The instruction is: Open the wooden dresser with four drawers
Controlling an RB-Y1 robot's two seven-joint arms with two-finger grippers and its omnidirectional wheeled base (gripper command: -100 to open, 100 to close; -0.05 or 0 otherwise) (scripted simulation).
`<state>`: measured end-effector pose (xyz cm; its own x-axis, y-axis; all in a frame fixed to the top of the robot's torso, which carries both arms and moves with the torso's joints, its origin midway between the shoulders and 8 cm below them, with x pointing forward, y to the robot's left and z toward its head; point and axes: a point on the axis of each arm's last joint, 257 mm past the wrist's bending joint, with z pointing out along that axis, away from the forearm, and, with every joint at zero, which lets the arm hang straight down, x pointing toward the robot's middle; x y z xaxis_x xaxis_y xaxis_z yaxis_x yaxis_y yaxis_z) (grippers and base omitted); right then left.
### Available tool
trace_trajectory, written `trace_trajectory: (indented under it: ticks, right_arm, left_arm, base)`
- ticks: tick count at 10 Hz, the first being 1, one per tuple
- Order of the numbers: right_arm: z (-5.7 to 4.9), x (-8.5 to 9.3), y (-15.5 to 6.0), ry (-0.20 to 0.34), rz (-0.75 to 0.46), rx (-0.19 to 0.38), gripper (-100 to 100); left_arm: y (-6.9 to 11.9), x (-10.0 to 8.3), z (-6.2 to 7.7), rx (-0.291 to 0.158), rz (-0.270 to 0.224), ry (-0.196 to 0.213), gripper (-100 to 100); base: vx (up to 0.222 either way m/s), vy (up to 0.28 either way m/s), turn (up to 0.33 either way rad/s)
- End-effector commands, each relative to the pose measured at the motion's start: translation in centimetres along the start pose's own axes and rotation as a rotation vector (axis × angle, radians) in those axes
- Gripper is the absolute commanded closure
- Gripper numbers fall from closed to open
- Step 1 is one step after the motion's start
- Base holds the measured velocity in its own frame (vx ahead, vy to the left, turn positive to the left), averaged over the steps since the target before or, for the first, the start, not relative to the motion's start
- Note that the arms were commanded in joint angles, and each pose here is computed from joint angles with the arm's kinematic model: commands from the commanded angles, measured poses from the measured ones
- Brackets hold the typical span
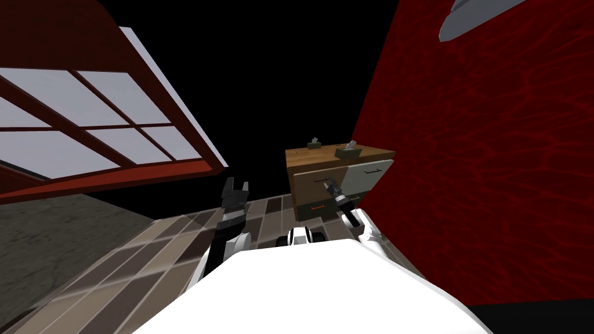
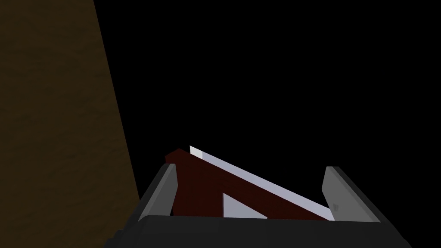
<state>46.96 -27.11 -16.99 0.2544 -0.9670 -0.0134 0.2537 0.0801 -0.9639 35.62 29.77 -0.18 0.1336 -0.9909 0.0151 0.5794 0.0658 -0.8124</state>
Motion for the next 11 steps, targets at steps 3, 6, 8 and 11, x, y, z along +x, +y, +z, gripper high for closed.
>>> trace_trajectory:
  ticks: [3,6,8,11]
  right_arm:
    - [-0.1,-0.7,2.8,0.050,-0.080,-0.042,-100]
    - [0.1,-2.3,4.3,0.092,-0.055,-0.051,-100]
    - [0.1,-2.5,4.3,0.093,-0.050,-0.050,-100]
    - [-1.4,2.9,3.4,0.185,-0.072,-0.054,-100]
  left_arm:
    - [0.0,0.0,0.0,0.000,0.000,0.000,0]
    - [0.0,0.0,0.0,0.000,0.000,0.000,0]
    - [0.0,0.0,0.0,0.000,0.000,0.000,0]
    - [0.0,0.0,0.0,0.000,0.000,0.000,0]
  base:
    - [0.000,0.046,-0.037]
    - [0.004,0.040,-0.022]
    - [0.003,0.011,-0.004]
    - [-0.020,0.034,0.278]
